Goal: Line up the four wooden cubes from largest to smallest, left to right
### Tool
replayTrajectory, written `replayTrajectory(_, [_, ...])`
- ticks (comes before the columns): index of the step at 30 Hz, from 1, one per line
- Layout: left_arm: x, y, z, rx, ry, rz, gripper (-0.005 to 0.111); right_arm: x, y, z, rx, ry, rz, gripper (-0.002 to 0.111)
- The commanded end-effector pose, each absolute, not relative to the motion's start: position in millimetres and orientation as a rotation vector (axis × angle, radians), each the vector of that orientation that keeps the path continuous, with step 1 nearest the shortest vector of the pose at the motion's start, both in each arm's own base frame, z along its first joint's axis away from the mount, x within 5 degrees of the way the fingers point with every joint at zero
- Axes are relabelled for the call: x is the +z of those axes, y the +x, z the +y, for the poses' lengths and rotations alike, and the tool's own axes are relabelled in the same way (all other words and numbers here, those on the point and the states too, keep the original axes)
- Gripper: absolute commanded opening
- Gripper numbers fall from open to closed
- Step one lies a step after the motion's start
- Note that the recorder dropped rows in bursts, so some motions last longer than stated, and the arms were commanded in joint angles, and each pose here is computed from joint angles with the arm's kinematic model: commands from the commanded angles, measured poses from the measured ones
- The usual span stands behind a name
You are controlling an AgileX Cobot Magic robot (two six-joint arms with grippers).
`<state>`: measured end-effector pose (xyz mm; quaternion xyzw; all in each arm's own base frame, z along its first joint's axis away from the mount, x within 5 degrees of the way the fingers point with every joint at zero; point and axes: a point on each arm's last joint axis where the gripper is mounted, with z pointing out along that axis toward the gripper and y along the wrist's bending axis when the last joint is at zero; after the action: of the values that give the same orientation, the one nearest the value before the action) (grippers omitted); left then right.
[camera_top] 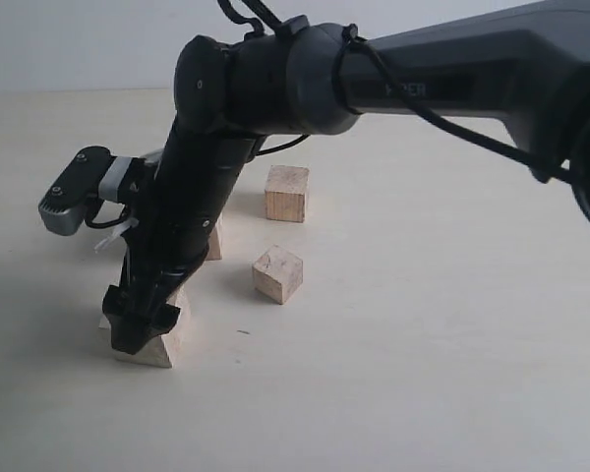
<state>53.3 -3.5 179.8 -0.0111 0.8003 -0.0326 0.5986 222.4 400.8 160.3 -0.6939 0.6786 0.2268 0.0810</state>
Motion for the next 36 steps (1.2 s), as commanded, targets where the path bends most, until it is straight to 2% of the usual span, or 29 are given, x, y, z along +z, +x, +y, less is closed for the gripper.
replayTrajectory(1, [181.1, 53.1, -3.4, -0.073, -0.025, 1.840, 0.000, 151.5, 225.0, 404.5, 0.647, -2.052, 2.016, 0.089])
replayTrajectory(7, [181.1, 53.1, -3.4, -0.073, -0.025, 1.840, 0.000, 129.9, 226.4, 405.7, 0.638, -2.058, 2.064, 0.089])
replayTrajectory(10, [181.1, 53.1, -3.4, -0.073, -0.025, 1.840, 0.000, 125.6, 228.6, 406.1, 0.613, -2.037, 2.082, 0.082])
replayTrajectory(13, [181.3, 53.2, -3.4, -0.073, -0.026, 1.838, 0.000, 131.0, 228.0, 405.1, 0.612, -2.037, 2.082, 0.060])
replayTrajectory(18, [181.3, 53.2, -3.4, -0.073, -0.026, 1.838, 0.000, 163.0, 221.6, 399.0, 0.643, -2.051, 2.078, -0.001])
replayTrajectory(23, [181.3, 53.2, -3.4, -0.073, -0.026, 1.838, 0.000, 206.2, 219.3, 386.5, 0.552, -2.088, 1.982, 0.000])
replayTrajectory(29, [181.3, 53.2, -3.4, -0.073, -0.026, 1.838, 0.000, 274.8, 236.4, 358.8, 0.549, -1.891, 1.893, 0.000])
replayTrajectory(32, [181.3, 53.2, -3.4, -0.073, -0.026, 1.838, 0.000, 293.3, 261.6, 334.1, 0.513, -1.782, 1.898, 0.000])
replayTrajectory(36, [181.3, 53.2, -3.4, -0.073, -0.026, 1.838, 0.000, 294.2, 299.1, 301.2, 0.470, -1.689, 1.947, 0.000])
